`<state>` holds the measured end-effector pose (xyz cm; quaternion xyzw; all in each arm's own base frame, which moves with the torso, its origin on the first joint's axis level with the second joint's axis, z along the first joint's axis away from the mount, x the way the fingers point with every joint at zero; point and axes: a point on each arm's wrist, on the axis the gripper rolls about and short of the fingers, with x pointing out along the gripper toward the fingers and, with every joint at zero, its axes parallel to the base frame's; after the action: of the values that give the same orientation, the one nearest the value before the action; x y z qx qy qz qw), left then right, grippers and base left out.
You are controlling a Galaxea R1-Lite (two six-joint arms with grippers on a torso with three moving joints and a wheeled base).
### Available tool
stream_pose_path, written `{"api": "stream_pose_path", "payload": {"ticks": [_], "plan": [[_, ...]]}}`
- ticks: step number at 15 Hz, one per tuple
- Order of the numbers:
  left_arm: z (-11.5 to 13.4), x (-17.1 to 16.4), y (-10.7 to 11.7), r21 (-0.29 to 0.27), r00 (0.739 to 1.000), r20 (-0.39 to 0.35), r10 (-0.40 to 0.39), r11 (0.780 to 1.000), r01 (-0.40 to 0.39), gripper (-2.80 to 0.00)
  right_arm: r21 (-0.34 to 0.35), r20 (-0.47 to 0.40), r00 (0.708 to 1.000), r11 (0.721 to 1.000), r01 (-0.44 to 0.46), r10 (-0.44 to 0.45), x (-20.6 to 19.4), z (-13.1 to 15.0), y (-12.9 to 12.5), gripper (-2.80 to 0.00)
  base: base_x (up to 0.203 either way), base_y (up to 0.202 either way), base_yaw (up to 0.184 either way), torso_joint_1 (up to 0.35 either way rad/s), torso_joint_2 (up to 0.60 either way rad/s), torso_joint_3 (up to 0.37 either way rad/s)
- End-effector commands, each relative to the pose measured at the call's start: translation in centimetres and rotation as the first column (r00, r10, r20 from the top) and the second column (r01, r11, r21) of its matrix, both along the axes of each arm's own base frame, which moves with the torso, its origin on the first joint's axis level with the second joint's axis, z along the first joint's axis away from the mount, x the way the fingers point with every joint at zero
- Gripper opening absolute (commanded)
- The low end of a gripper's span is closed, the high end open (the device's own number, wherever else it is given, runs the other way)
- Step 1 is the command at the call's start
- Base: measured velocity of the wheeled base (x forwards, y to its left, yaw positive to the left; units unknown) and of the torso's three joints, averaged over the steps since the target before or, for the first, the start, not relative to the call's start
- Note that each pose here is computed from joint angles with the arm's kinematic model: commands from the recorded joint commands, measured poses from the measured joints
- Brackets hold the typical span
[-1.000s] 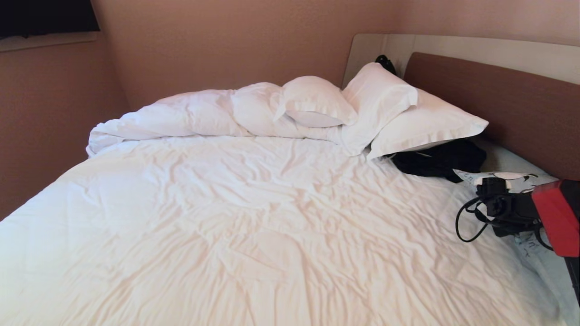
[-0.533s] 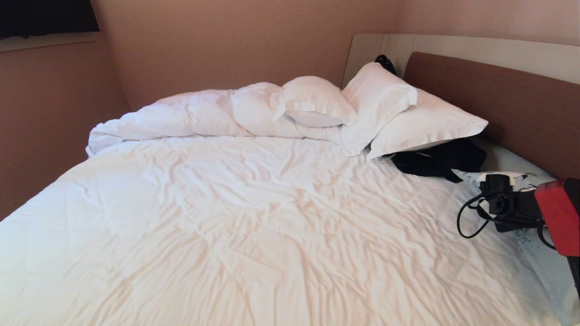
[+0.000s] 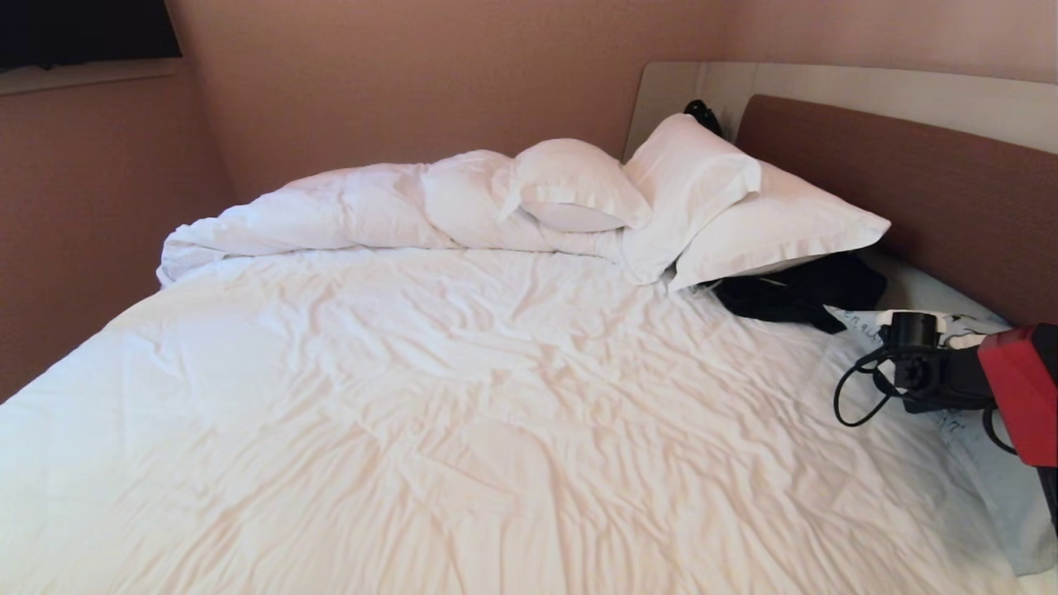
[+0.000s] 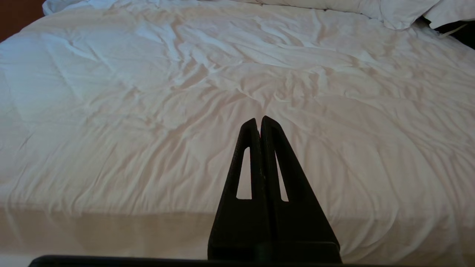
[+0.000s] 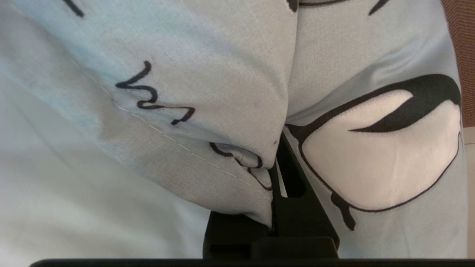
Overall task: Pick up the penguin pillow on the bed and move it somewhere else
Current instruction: Pick up the pillow
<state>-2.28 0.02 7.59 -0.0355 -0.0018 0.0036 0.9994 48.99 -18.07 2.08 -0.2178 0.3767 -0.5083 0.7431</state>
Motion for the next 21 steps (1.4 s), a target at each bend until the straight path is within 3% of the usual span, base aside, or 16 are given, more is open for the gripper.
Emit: {"api": "stream_pose_path", "payload": {"ticks": [1,6,11,16,18,21], "plan": [[0.0,0.0,0.0,-0.001,1.0,0.0,0.0,1.0,0.0,-2.8,-0.016,0.043,0.999,1.0,-0.006,0.006,0.2,0.6,0.3,-2.8,0.0,0.0,0.0,0.0,0.0,0.0],[0.0,0.0,0.0,-0.001,1.0,-0.001,0.0,1.0,0.0,-2.8,0.021,0.065,0.991,0.992,-0.122,0.12,-0.4,1.4,2.8,-2.8,0.0,0.0,0.0,0.0,0.0,0.0],[0.0,0.0,0.0,-0.001,1.0,0.0,0.0,1.0,0.0,-2.8,0.064,0.053,0.975,0.974,-0.219,0.216,-1.1,1.3,3.4,-2.8,0.0,0.0,0.0,0.0,0.0,0.0],[0.0,0.0,0.0,-0.001,1.0,0.0,0.0,1.0,0.0,-2.8,0.005,0.024,0.94,0.94,-0.342,0.342,-1.9,0.7,3.6,-2.8,0.0,0.0,0.0,0.0,0.0,0.0],[0.0,0.0,0.0,-0.001,1.0,0.0,0.0,1.0,0.0,-2.8,-0.07,0.024,0.923,0.921,-0.383,0.385,-2.0,0.8,3.5,-2.8,0.0,0.0,0.0,0.0,0.0,0.0],[0.0,0.0,0.0,-0.001,1.0,0.0,0.0,1.0,0.0,-2.8,-0.079,0.018,0.911,0.909,-0.409,0.411,-2.2,0.6,3.5,-2.8,0.0,0.0,0.0,0.0,0.0,0.0]]}}
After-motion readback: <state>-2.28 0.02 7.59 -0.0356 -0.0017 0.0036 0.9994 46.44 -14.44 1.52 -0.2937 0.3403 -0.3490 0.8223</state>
